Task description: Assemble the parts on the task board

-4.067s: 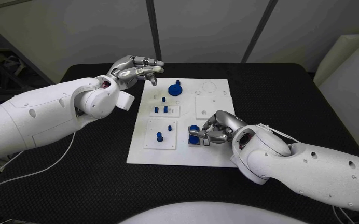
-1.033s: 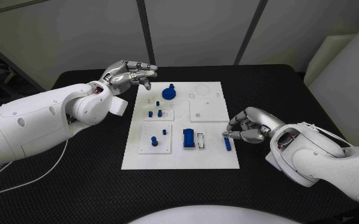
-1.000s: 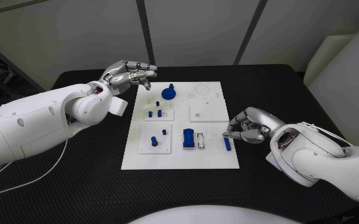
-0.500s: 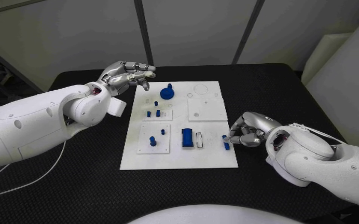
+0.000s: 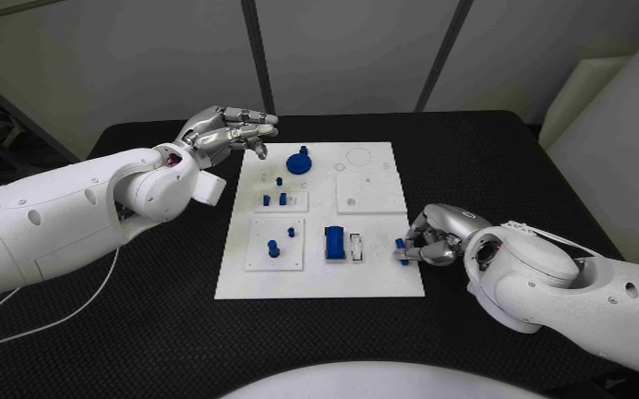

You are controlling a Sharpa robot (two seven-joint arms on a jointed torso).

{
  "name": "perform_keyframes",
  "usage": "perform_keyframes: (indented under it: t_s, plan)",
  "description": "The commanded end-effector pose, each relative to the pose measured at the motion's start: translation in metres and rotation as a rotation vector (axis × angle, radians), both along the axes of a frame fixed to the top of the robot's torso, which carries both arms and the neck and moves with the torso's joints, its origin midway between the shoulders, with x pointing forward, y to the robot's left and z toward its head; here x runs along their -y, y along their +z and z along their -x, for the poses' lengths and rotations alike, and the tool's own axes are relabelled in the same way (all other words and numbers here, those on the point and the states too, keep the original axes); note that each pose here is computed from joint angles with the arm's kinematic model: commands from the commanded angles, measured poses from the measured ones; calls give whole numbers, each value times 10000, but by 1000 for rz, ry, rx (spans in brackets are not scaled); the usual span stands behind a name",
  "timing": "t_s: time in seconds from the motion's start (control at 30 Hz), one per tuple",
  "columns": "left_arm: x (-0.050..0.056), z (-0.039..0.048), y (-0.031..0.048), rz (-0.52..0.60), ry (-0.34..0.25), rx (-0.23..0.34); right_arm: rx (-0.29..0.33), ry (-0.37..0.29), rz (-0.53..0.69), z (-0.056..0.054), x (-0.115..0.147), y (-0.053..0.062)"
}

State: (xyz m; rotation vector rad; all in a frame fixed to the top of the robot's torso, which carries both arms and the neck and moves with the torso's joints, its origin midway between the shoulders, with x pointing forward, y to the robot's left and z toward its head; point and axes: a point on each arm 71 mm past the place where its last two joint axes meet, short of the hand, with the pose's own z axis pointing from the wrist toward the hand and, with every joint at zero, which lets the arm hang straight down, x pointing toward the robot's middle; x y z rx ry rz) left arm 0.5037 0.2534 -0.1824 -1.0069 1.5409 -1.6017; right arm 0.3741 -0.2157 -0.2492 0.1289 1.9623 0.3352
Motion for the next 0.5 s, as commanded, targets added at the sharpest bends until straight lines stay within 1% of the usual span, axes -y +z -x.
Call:
perform_keyframes:
  t_s: [0.03,0.3,0.5]
  plan:
    - [11,0,12,11,-9,4,-42,20,63,22,2,-62]
    - [1,3,12,10,-8,3,-51,40,131,31,-33,-111]
    - [-9,7,13,8,-5,2,-31,71,184,20,-90,-125]
